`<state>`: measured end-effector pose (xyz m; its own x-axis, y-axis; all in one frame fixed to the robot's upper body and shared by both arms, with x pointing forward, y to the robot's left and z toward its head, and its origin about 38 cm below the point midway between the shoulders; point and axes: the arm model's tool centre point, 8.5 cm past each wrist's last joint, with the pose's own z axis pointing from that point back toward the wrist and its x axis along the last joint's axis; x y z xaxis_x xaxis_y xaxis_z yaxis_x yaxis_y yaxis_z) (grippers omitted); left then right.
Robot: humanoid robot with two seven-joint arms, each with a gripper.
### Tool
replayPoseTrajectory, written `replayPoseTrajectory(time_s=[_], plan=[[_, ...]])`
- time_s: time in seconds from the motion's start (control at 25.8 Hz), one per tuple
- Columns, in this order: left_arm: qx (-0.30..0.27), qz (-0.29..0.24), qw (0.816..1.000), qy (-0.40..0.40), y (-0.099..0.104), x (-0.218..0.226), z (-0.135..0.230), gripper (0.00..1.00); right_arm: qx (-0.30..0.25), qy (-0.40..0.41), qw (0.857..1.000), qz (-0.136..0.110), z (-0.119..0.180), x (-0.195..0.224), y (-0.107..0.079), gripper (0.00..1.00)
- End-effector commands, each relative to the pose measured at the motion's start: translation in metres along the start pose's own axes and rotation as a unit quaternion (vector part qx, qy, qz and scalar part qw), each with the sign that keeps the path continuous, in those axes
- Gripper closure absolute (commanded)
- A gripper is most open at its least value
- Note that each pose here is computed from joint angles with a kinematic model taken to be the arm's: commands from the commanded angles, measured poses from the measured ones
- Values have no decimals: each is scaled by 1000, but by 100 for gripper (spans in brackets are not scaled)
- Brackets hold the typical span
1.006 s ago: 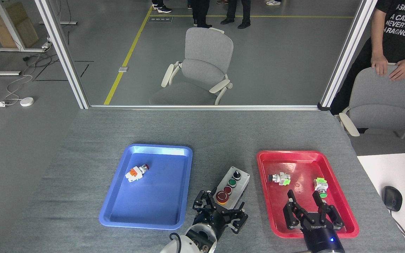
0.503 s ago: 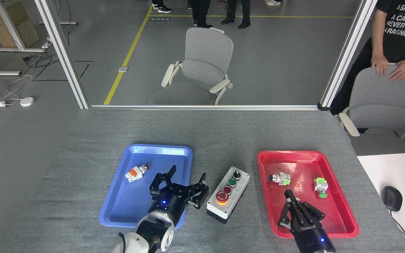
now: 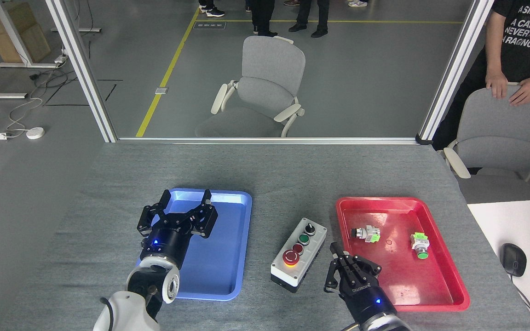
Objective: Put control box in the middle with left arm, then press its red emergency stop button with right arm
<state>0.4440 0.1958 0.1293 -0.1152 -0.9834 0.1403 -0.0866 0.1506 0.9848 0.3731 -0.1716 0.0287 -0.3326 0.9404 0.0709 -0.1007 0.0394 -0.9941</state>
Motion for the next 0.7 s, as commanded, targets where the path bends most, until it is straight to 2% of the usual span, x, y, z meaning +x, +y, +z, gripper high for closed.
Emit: replayPoseTrajectory(time_s=[0.0, 0.43, 0.66], plan=[[11, -3, 1000, 19, 0, -14, 0, 1, 1, -10, 1000, 10, -17, 21, 2, 100], [5, -2, 999, 53, -3, -35, -1, 1, 23, -29, 999, 10, -44, 56, 19, 100], [0, -4, 998, 55, -3, -37, -5, 1, 50, -41, 998, 15, -40, 63, 49, 100]])
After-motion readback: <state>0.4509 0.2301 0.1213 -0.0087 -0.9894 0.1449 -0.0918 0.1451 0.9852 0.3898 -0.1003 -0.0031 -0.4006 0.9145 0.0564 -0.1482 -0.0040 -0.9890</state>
